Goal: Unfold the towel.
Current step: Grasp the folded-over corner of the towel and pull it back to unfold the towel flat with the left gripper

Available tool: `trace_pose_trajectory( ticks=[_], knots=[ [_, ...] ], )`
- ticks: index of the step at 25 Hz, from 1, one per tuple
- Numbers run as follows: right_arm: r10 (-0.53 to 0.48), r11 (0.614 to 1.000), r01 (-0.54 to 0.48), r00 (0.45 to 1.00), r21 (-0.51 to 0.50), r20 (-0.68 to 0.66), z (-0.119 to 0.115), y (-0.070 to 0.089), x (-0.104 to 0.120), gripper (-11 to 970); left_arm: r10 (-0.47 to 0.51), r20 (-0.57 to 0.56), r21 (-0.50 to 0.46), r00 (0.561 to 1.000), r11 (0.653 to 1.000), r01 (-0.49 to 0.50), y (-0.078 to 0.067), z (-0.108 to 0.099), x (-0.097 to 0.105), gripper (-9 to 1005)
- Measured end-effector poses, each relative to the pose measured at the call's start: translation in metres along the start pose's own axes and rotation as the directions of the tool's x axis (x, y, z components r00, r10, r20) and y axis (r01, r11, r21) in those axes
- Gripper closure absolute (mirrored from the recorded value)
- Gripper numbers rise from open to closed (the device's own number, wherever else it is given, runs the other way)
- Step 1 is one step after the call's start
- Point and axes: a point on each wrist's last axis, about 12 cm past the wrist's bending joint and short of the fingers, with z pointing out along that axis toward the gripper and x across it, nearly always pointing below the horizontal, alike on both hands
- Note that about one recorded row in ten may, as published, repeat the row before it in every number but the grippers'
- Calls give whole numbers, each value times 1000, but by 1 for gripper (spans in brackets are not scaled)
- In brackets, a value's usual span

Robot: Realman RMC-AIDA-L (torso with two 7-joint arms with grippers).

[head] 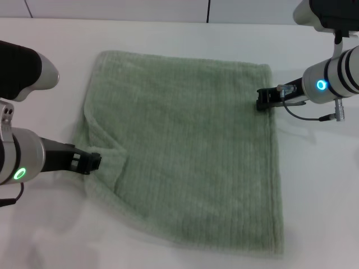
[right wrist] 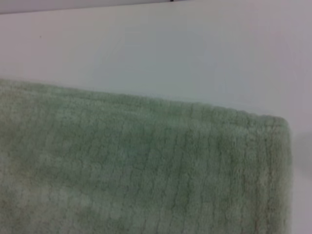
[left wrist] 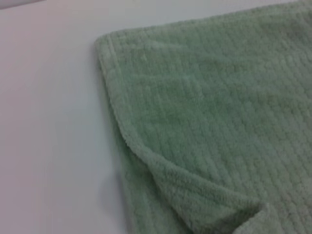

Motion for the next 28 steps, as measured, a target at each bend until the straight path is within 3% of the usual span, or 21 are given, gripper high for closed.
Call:
trace_pose_trajectory(
  ticks=[1, 4, 9, 16, 28],
  knots=[
    [-1, 1000, 1, 1000, 0, 0, 0, 0, 0, 960, 2, -3, -2, 1000, 1000, -2, 1, 0, 0, 725],
    [-7, 1000, 7, 1000, -3, 3, -1, 2, -2, 960, 3, -13, -19, 1000, 1000, -4, 8, 0, 2, 477],
    [-15, 1000, 15, 1000, -7, 4, -2, 5, -4, 960, -6, -53, -47, 999, 999, 4, 20, -3, 7, 391],
    [-10, 1000, 10, 1000, -6, 3, -2, 3, -3, 960, 3, -71, -57, 997, 998, -7, 24, -5, 5, 388],
    [-16, 1000, 16, 1000, -11, 6, -4, 5, -5, 960, 36, -120, -35, 992, 999, -40, 16, -6, 10, 383]
  ],
)
